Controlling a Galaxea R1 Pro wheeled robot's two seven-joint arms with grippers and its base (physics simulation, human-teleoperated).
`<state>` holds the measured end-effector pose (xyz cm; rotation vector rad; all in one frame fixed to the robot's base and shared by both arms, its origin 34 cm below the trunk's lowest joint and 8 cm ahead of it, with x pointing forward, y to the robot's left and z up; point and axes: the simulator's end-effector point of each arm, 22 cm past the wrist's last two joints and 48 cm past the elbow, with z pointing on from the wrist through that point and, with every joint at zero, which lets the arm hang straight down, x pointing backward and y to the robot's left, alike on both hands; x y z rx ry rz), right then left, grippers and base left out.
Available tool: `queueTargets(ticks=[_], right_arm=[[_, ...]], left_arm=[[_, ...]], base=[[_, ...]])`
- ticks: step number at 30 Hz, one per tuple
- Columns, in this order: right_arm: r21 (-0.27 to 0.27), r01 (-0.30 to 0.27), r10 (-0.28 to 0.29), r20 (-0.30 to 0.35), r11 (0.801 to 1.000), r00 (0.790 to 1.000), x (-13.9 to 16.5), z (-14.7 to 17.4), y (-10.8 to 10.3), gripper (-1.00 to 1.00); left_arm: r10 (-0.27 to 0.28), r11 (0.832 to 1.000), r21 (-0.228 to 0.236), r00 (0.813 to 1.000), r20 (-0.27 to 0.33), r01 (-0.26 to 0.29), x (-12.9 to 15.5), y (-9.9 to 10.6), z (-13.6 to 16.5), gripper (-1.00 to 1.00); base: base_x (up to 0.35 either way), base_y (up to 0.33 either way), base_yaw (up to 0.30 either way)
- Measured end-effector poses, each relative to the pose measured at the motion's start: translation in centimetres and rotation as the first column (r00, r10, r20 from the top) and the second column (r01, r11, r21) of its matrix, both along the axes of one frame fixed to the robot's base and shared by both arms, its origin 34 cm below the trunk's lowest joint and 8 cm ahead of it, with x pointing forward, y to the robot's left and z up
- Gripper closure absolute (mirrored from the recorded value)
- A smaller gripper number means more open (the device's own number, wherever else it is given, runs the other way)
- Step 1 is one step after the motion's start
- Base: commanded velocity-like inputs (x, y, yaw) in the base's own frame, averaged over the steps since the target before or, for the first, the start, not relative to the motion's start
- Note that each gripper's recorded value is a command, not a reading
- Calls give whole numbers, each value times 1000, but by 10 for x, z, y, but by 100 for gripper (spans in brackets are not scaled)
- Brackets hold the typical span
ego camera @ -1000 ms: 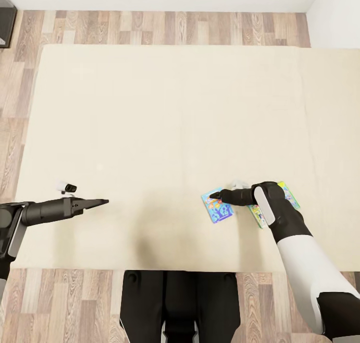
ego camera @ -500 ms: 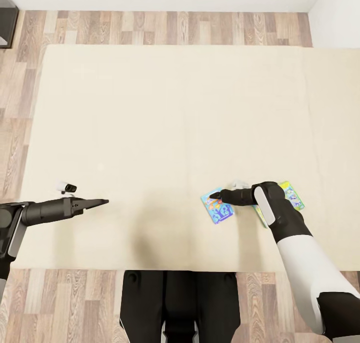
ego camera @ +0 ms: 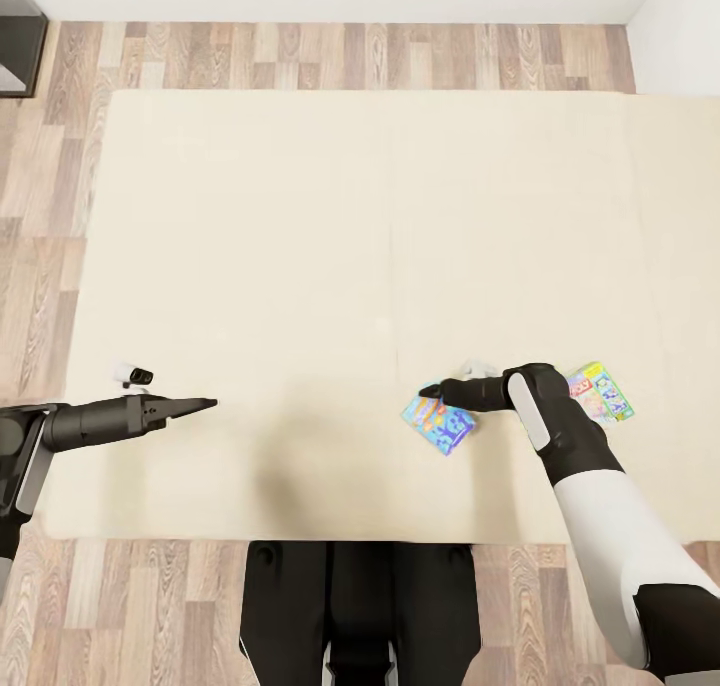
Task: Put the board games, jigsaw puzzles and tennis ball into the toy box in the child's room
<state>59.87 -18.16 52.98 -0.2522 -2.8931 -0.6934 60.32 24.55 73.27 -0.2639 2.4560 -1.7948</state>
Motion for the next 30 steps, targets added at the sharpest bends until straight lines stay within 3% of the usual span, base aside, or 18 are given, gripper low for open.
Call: queueTargets(ticks=[26,30], right_arm=[[0,1,-1,-2,1000,1000,-1,0,0,-100],[-50,-36,36,2,998,999,-3,-3,-12,-100]], left_arm=[[-1,1000,-1,1000,-1,1,0,-1,0,-100],[0,1000,-2,1000,1,0,0,-1,1,-100]], base=[[0,108,0],[0,135,0]])
